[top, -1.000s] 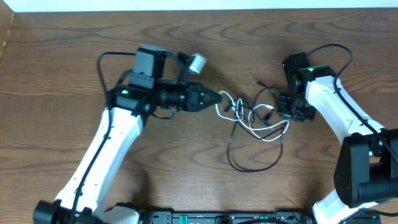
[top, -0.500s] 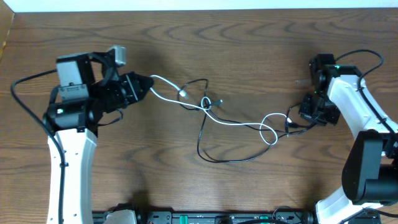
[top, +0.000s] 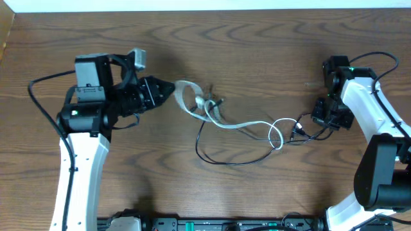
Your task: Untangle cables
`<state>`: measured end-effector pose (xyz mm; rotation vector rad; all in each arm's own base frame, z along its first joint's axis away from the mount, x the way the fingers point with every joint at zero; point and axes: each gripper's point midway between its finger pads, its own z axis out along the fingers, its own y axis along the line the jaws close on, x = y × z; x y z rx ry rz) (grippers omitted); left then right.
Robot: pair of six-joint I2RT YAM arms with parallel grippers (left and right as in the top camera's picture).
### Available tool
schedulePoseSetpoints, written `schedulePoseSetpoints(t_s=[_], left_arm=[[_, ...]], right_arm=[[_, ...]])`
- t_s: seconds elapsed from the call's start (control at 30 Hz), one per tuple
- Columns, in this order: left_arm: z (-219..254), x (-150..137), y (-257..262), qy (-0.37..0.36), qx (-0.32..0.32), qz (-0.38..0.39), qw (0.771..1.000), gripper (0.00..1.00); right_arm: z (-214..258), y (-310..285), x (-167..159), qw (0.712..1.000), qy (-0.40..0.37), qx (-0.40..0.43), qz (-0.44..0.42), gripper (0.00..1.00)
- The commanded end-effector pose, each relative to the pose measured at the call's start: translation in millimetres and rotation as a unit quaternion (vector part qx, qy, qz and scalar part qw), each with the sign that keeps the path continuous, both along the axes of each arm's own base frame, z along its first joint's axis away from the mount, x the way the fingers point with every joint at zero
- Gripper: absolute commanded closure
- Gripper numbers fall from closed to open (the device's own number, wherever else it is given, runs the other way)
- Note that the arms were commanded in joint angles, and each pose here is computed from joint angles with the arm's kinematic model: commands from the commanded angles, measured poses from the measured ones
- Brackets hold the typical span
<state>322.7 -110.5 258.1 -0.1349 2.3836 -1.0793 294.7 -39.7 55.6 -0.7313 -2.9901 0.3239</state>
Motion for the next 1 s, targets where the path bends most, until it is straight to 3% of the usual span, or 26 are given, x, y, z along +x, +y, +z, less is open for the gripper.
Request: schedulePoseSetpoints(t_s=[0.0,0.07,0.1,0.23,0.43,0.67,0.97], left_arm=[[3.4,-5.9,-9.0,-0.01,0.001,-0.019,1.0,0.43],[-0.2,-9.2,-15.0,-0.026,0.02,-0.048,0.998,0.25],[-9.2,-10.6,-13.9,-0.015,0.041,-0.045,0.998,0.24],[-44.4,-10.5,-10.8,0.033,0.117,-0.029,0.992,0.24],[-81.5,-10.8,-45.0,0.078,0.129,-0.085,0.985,0.24],[-153.5,-28.8,-103.3,0.158,0.153,-0.18,0.959,0.24],[-204.2,-37.9,-150.2,0.138,0.207,-0.241,0.938,0.28]], right_arm=[[1.9,-13.7,-2.0,1.0,0.007,-0.024,-0.001,0.89],[1.7,-15.0,-3.1,1.0,0.008,-0.021,-0.006,0.89],[1.6,-14.6,-3.1,1.0,0.008,-0.019,-0.006,0.89],[1.2,-12.8,-2.9,1.0,0.008,-0.014,-0.006,0.89],[0.4,-9.1,-2.9,1.0,0.007,-0.003,-0.007,0.89],[0.3,-8.5,-2.9,1.0,0.007,-0.001,-0.007,0.9],[0.3,-8.5,-3.2,1.0,0.009,-0.001,-0.003,0.9]])
